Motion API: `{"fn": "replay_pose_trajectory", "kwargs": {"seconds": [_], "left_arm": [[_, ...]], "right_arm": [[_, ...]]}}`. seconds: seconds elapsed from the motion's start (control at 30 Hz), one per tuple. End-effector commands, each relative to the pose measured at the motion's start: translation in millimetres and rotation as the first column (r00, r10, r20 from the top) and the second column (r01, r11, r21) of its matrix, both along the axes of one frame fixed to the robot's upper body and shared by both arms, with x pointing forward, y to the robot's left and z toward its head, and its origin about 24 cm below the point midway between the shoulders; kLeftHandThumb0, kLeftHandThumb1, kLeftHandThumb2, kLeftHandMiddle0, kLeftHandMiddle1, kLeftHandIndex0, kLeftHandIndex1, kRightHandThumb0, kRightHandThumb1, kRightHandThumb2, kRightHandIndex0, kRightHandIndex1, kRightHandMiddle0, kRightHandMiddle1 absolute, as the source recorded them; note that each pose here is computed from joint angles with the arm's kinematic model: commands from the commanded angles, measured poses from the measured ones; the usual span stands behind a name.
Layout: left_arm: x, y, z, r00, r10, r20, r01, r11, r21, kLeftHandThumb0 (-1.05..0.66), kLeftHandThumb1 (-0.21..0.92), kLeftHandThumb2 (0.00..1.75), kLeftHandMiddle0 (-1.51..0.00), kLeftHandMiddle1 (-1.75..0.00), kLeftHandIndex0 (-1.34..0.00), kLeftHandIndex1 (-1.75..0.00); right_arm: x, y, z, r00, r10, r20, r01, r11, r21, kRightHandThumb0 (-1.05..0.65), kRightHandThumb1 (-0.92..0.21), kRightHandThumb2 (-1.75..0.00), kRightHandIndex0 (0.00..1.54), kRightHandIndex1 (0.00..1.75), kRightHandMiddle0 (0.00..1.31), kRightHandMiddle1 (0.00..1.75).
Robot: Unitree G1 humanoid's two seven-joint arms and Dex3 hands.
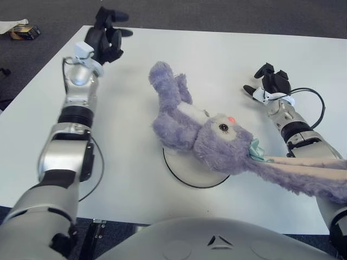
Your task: Put the doll into the plate.
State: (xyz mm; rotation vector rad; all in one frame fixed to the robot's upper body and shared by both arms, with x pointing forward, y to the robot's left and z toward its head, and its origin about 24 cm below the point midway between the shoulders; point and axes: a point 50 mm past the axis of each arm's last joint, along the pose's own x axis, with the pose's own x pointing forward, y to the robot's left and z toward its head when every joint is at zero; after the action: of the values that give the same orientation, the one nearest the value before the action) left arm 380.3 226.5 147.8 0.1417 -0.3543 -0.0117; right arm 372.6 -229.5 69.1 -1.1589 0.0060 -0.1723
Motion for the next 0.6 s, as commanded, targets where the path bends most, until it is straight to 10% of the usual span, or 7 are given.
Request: {"fn": "replay_pose_trajectory", "kwargs": {"seconds": [0.0, 0.43, 0.57], "left_arm": [[-4.0, 5.3, -26.1, 0.99, 0.103, -0.092, -0.11, 0.991, -0.072, -0.37, 0.79, 0.71, -0.48, -1.55, -0.27, -1.74], [-18.0, 5.0, -57.1, 0.968, 0.167, -0.189, -0.193, 0.973, -0.13, -0.4, 0.62, 0.93, -0.68, -1.74, -0.38, -1.75], [-24.3, -4.3, -78.3, 0.95, 0.177, -0.259, -0.212, 0.971, -0.111, -0.4, 0.6, 0.96, -0.74, -1.75, -0.4, -1.75]], "right_arm": [[-17.6, -7.3, -32.0, 0.993, -0.023, -0.116, 0.025, 1.0, 0.012, -0.62, -0.88, -0.71, 0.32, 1.54, 0.0, 1.59], [-22.2, -17.6, -34.1, 0.991, -0.059, -0.12, 0.081, 0.98, 0.184, -0.43, -0.9, -0.59, 0.38, 1.54, 0.13, 1.73], [-24.3, -20.7, -34.0, 0.991, -0.089, -0.098, 0.121, 0.903, 0.413, -0.37, -0.89, -0.56, 0.39, 1.54, 0.2, 1.74]]}}
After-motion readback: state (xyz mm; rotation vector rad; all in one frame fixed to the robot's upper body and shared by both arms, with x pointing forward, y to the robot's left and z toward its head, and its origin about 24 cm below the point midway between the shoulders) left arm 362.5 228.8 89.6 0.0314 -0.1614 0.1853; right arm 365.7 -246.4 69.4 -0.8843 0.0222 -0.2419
